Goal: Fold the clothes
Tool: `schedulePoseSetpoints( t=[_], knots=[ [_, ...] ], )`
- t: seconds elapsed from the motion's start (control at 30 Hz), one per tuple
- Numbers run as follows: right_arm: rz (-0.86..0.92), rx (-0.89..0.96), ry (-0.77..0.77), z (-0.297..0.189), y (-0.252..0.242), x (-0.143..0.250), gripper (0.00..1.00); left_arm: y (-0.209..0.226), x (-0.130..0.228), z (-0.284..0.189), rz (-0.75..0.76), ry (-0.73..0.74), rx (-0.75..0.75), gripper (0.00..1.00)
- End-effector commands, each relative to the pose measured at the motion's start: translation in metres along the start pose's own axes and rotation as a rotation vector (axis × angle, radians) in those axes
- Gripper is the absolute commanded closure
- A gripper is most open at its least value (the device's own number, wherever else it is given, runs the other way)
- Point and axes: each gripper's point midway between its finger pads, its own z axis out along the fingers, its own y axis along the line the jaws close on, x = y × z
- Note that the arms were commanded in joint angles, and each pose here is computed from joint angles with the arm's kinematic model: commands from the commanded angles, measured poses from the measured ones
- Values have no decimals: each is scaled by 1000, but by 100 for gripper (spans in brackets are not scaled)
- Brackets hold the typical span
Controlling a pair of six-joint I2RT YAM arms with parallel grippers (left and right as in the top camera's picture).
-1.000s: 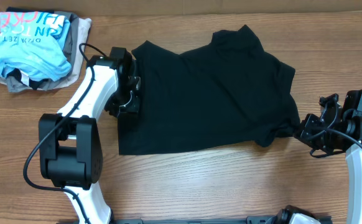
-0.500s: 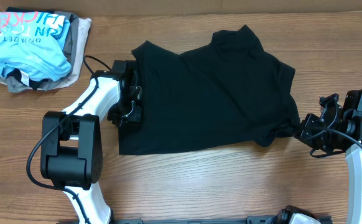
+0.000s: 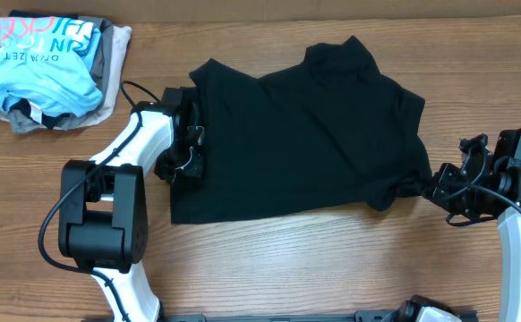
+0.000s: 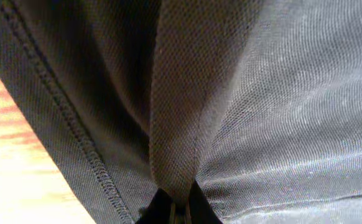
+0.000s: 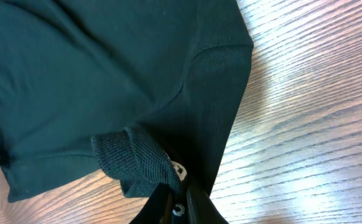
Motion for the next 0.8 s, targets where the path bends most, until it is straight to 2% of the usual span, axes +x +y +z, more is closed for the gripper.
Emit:
schedulePoseSetpoints(
  t=[0.0, 0.13, 0.27, 0.33, 0.6, 0.67, 0.77],
  knots=[
    [-4, 2, -25, -3, 0, -4, 92, -2, 0, -9, -2, 12, 7, 96],
    [-8, 0, -36, -3, 0, -7, 92, -3, -3, -29, -3, 24, 6, 95],
    [-9, -1, -39, -3, 0, -8, 92, -5, -8, -45, -2, 14, 7, 89],
    [-9, -1, -39, -3, 0, -8, 92, -5, -8, -45, -1, 14, 7, 96],
    [-10, 0, -40, -3, 0, -8, 92, -5, -6, -45, -2, 23, 7, 90],
    [-10, 0, -40, -3, 0, -8, 92, -5, -5, -45, -3, 29, 7, 96],
    [-9, -2, -40, -3, 1, -8, 96, -5, 1, -46, -5, 53, 7, 96]
  ],
)
